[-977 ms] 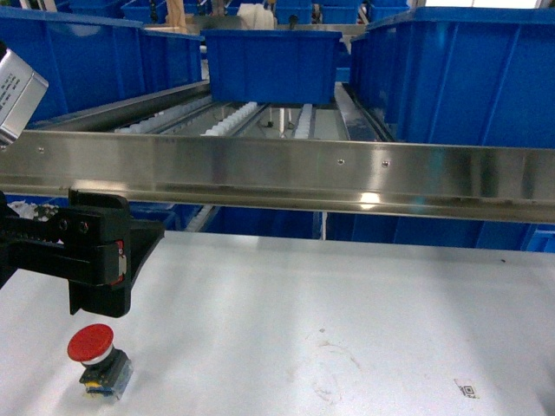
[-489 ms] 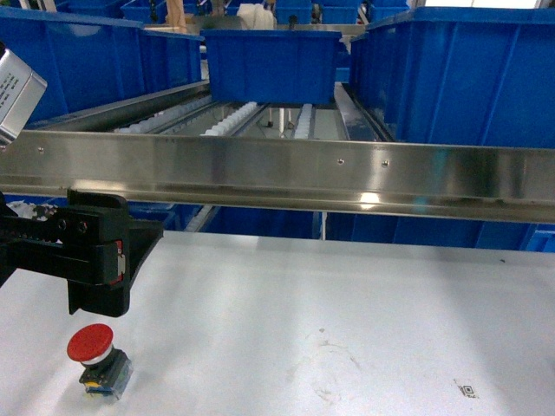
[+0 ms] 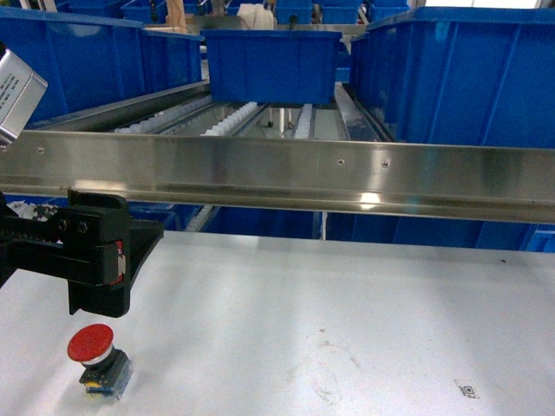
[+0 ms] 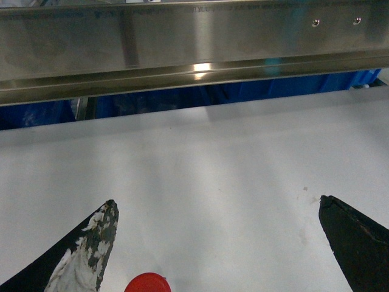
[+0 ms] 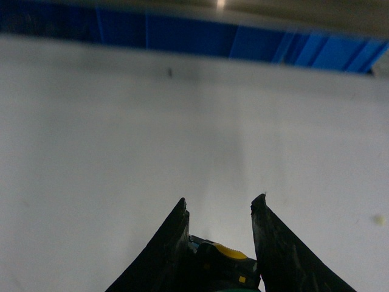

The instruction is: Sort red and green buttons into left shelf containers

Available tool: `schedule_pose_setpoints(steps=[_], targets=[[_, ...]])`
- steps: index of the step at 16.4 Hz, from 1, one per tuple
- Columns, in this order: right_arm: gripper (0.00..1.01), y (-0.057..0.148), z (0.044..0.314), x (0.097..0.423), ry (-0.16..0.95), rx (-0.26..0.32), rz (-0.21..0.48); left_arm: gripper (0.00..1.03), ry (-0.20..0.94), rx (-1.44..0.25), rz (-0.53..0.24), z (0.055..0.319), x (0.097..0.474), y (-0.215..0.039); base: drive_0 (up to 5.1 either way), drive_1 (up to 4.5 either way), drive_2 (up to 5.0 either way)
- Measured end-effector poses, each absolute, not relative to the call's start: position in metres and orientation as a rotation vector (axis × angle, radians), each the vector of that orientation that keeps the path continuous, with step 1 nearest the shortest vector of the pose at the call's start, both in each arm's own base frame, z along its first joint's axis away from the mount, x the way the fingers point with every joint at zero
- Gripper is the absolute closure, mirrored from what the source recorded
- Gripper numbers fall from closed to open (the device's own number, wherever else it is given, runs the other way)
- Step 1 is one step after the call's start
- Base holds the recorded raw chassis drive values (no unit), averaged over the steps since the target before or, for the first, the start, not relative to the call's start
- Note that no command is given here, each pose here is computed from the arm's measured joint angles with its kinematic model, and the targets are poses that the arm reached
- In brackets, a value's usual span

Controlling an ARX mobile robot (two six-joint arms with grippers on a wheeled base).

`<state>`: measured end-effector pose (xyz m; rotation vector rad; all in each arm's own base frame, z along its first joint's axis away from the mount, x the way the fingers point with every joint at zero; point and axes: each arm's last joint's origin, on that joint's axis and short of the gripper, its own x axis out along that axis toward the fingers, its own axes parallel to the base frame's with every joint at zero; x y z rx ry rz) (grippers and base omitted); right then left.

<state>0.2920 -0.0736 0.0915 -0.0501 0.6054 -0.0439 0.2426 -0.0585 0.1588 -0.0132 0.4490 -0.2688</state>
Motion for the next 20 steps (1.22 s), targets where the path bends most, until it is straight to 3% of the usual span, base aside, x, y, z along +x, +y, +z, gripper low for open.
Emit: schedule_pose_setpoints(steps=[1, 4, 7, 12, 16, 20], targets=[[0.72, -0.071, 0.119, 0.282, 0.495, -0.024, -0.046, 0.05, 0.449, -0.013, -0.269, 0.159, 0.243, -0.058, 0.0, 0.00, 0.0], [0.72, -0.066, 0.167, 0.228, 0.293, 0.059, -0.058, 0.05, 0.449, -0.013, -0.269, 0.159, 0.243, -0.058, 0.0, 0.00, 0.0], [0.72, -0.060, 0.187, 0.184, 0.207, 0.128, -0.073, 0.05, 0.449, -0.013, -0.269, 0.159, 0.243, -0.058, 0.0, 0.00, 0.0], [0.72, -0.038, 0.184, 0.132, 0.172, 0.178, -0.023, 0.05, 0.449, -0.013, -0.269, 0.159, 0.243, -0.058, 0.0, 0.00, 0.0], [0.72, -0.029, 0.179, 0.117, 0.155, 0.153, 0.006, 0.05, 0.449, -0.013, -0.269, 0.159, 0.243, -0.058, 0.0, 0.00, 0.0], [0.73, -0.029, 0.179, 0.117, 0.156, 0.153, 0.006, 0.05, 0.500, 0.014, -0.126, 0.133, 0.252, -0.050, 0.0, 0.00, 0.0]])
